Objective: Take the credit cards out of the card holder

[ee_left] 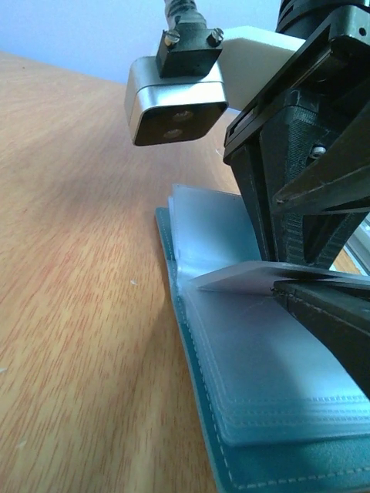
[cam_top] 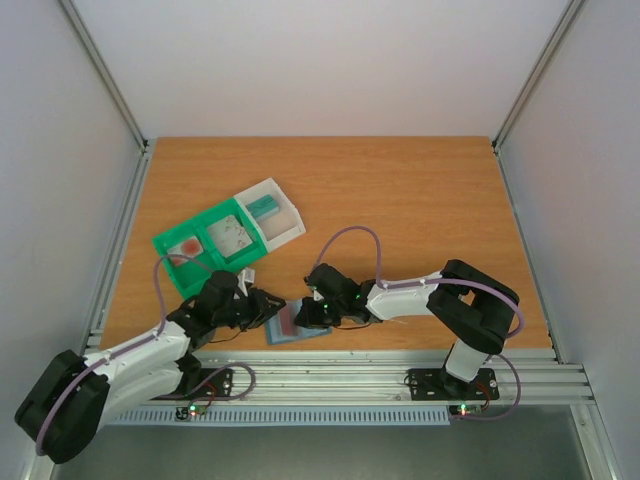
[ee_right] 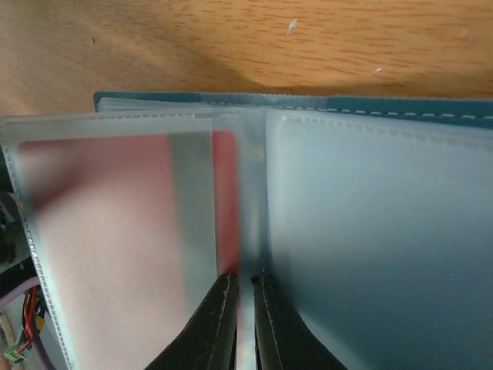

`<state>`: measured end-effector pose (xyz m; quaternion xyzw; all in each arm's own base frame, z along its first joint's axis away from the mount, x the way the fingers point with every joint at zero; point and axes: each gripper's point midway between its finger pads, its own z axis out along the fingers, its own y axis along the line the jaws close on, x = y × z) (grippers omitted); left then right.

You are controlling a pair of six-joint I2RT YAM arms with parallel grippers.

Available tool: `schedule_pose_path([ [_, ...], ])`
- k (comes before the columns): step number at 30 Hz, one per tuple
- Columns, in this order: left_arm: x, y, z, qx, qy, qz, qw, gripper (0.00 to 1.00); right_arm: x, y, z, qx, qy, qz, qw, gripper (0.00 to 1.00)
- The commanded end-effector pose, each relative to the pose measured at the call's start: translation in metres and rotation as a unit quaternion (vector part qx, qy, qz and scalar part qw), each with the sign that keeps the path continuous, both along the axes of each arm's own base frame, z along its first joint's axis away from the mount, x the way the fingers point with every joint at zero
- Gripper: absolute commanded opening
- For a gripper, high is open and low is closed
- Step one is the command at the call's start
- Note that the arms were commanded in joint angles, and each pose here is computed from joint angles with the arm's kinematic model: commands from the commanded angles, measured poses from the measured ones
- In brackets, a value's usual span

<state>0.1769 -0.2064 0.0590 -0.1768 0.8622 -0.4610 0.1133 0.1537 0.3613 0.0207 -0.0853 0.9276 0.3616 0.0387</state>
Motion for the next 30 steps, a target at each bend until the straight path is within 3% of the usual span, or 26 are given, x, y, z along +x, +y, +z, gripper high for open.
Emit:
schedule_pose_path([
  [1, 0.006, -0.014, 0.018, -0.031, -0.027, -0.015, 0.999, 0.26, -0.008, -0.009, -0.010, -0.016, 0.017, 0.000, 1.000, 0.10],
  [13, 0.008, -0.022, 0.016, -0.040, -0.025, -0.028, 0.999, 0.28, 0.009, -0.036, 0.018, -0.077, -0.069, 0.000, 0.995, 0.29],
  [30, 0.011, -0.055, 0.028, -0.044, -0.035, -0.062, 0.996, 0.28, 0.015, -0.064, 0.038, -0.106, -0.120, -0.016, 0.987, 0.26],
])
